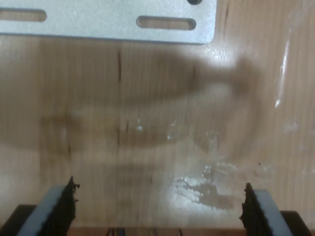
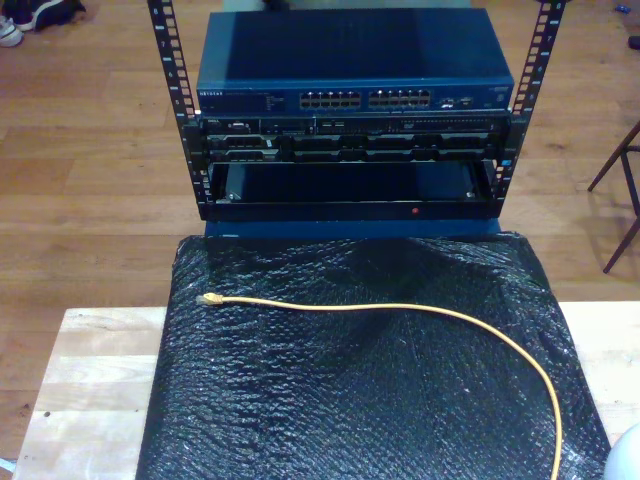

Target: Grab the cable and plug it in

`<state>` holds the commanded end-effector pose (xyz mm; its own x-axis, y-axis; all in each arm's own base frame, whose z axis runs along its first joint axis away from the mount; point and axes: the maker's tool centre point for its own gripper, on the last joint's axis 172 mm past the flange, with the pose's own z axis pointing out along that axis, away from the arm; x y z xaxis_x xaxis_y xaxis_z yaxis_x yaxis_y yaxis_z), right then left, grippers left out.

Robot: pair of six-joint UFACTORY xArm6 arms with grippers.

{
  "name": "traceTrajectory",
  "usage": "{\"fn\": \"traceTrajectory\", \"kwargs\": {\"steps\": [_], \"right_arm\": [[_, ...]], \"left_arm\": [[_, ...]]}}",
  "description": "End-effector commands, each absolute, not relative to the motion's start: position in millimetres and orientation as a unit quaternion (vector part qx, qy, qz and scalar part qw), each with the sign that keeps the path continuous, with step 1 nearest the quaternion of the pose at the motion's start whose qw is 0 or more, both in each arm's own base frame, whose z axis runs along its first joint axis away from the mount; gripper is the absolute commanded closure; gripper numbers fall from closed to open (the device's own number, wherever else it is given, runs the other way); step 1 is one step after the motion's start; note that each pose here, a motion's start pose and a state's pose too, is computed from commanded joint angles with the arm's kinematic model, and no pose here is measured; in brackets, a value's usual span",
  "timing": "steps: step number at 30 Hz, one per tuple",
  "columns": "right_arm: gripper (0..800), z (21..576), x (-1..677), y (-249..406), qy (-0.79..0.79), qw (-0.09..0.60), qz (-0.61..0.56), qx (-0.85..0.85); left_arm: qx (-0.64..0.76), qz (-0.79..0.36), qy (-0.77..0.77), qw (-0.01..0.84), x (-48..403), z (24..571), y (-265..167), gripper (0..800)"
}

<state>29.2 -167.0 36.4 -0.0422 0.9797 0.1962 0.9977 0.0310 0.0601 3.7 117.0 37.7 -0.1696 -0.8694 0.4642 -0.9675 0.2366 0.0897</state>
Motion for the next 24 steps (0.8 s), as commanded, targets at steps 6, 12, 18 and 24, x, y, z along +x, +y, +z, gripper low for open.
{"fn": "traceTrajectory", "kwargs": {"steps": [6, 12, 18, 24], "right_arm": [[2, 64.2, 32.2, -168.5, -0.716, 0.068, -0.111, -0.686], [1, 96.1, 36.0, -175.6, -0.701, 0.08, -0.124, -0.698], [2, 133.2, 41.4, -193.6, -0.673, 0.079, -0.122, -0.725], [2, 159.4, 45.1, -199.5, -0.638, 0.087, -0.122, -0.755]], "left_arm": [[0.607, 0.117, -0.753, 0.224, 3.2, 52.7, 122.6, 0], [0.608, 0.124, -0.748, 0.235, 4.4, 74.6, 128.6, 0], [0.611, 0.143, -0.743, 0.234, 21.3, 101.5, 135.8, 0], [0.616, 0.157, -0.736, 0.231, 41.8, 122.7, 137.4, 0]]}}
